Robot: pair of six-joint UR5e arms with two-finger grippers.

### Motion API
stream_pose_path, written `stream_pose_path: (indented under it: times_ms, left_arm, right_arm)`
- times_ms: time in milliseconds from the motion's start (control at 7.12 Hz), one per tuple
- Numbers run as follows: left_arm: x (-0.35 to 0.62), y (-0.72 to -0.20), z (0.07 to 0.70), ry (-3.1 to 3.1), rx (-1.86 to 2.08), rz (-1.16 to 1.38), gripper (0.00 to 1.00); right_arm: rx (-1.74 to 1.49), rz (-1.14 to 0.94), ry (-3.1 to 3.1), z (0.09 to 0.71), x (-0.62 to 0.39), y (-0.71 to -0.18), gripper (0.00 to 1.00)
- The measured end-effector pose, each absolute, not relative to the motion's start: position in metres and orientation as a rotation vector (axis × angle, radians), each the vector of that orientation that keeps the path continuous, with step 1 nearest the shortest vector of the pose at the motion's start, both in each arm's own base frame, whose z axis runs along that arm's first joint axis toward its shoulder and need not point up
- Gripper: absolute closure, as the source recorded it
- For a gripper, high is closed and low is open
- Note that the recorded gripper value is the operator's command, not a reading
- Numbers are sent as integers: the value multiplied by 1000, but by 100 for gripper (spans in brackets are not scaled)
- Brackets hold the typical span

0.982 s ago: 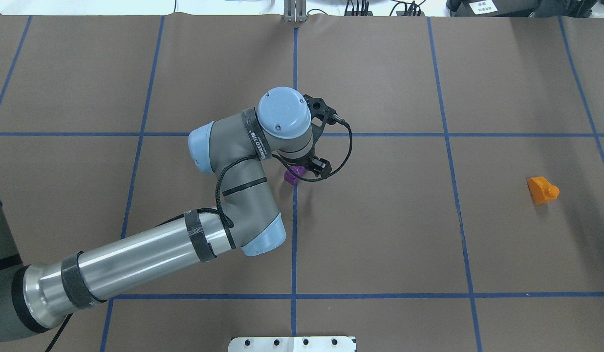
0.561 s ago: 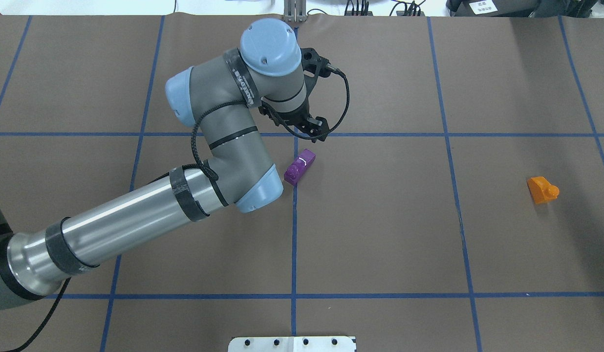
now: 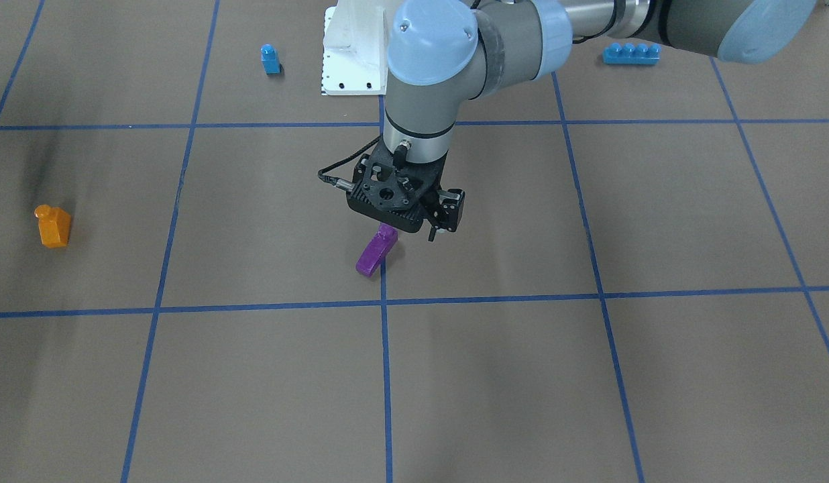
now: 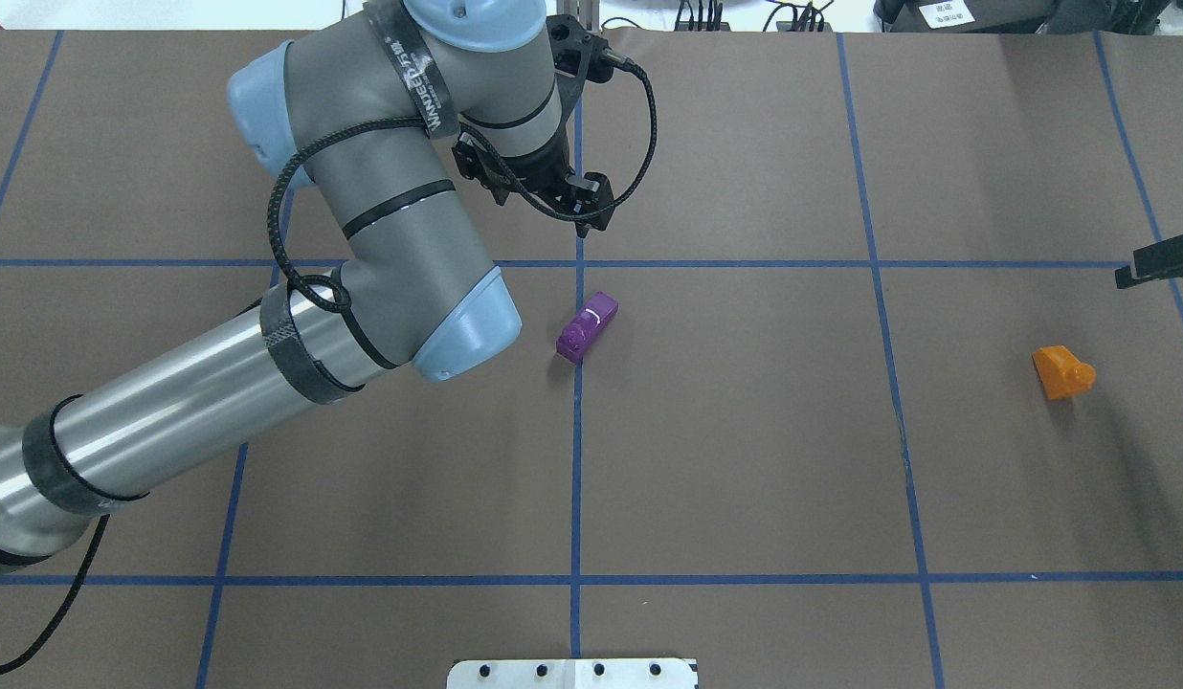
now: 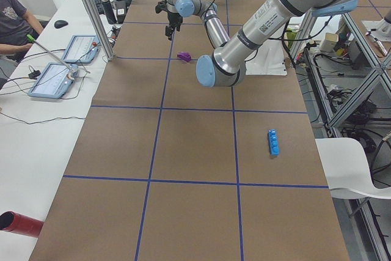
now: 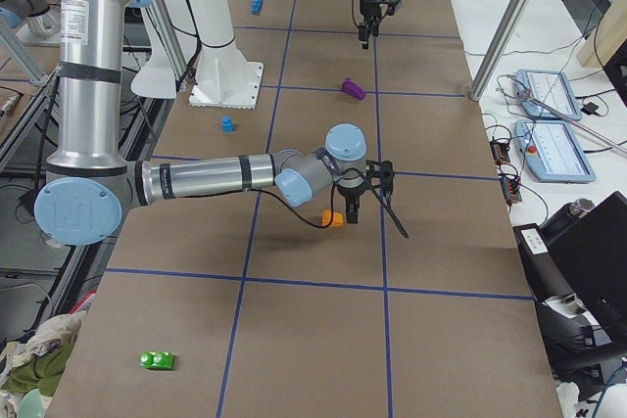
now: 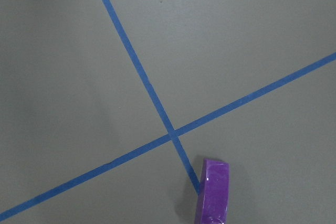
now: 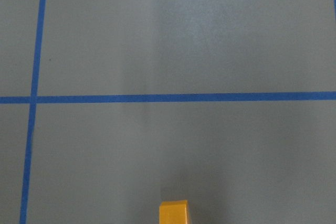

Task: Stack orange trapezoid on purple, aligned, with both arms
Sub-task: 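Grasp the orange trapezoid with the right gripper while the left arm waits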

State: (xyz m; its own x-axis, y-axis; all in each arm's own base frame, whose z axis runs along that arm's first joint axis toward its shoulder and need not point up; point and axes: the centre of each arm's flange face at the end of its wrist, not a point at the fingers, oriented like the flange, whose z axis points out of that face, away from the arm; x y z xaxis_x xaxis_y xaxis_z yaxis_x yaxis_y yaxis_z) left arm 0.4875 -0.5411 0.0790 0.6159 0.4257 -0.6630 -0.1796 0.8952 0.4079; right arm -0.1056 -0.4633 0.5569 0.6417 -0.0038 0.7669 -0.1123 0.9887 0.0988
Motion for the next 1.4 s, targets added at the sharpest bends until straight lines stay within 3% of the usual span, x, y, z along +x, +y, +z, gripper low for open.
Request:
stream_pose_path:
  times_ms: [1123,1263,1404]
  left_arm:
    - [477,-533,93,840,317,354,0]
    - [476,-533,94,840,317,354,0]
    - [476,-533,94,840,317,353,0]
  right_arm:
    - [56,-96,-753,601,-205,-430,2]
    - [45,-98,-747,608,-208,-431,24]
    - [36,-97,-743,613,-210,-432,27]
